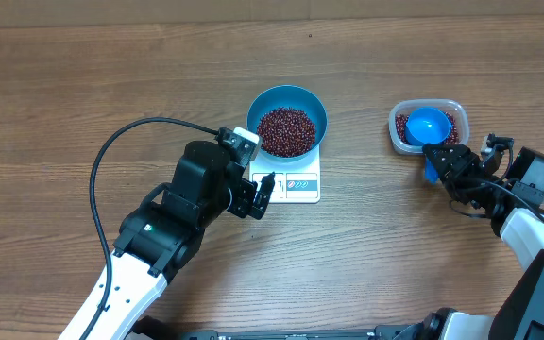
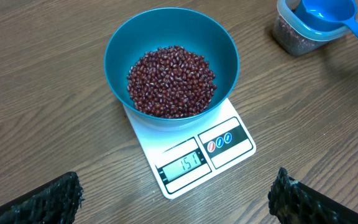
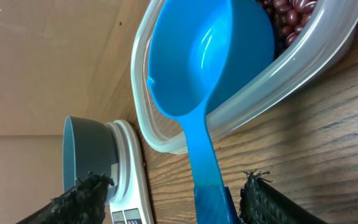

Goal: Scoop item into bowl and weigh 150g on scale

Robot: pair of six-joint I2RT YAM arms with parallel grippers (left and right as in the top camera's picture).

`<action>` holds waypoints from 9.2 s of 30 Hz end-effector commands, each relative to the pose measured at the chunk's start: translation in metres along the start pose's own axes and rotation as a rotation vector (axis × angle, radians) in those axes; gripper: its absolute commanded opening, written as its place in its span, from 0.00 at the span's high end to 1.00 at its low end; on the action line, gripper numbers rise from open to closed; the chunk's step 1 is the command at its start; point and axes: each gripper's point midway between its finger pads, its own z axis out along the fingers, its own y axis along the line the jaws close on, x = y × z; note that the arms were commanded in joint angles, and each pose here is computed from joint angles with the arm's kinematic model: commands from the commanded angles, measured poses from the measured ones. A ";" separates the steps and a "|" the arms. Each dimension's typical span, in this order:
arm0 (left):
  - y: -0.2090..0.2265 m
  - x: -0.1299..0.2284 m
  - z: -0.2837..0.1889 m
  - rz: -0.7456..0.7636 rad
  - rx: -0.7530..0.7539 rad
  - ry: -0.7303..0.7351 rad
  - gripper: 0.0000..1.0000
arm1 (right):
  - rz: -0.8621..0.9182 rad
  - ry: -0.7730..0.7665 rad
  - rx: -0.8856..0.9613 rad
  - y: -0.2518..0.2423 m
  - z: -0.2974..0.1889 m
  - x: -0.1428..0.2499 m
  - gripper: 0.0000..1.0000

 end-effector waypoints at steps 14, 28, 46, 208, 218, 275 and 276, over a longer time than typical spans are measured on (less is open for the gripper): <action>0.000 0.005 0.003 -0.009 0.000 0.014 0.01 | 0.002 0.043 0.027 0.001 0.008 0.016 0.35; 0.000 0.005 0.003 -0.009 0.000 0.014 0.00 | 0.000 0.040 0.026 0.001 0.008 0.015 0.70; 0.000 0.005 0.003 -0.009 0.000 0.014 0.01 | -0.015 0.038 -0.029 0.012 0.008 0.012 0.96; 0.000 0.005 0.003 -0.009 0.000 0.014 0.00 | -1.016 0.628 0.399 0.246 0.064 0.134 0.96; 0.000 0.005 0.003 -0.009 0.000 0.013 0.00 | -0.990 0.606 0.532 0.223 0.083 0.129 0.96; 0.000 0.005 0.003 -0.009 0.000 0.014 0.01 | -0.919 0.706 0.548 0.204 0.106 0.160 0.96; 0.000 0.005 0.003 -0.009 0.000 0.013 0.00 | -0.918 0.704 0.548 0.204 0.106 0.159 0.96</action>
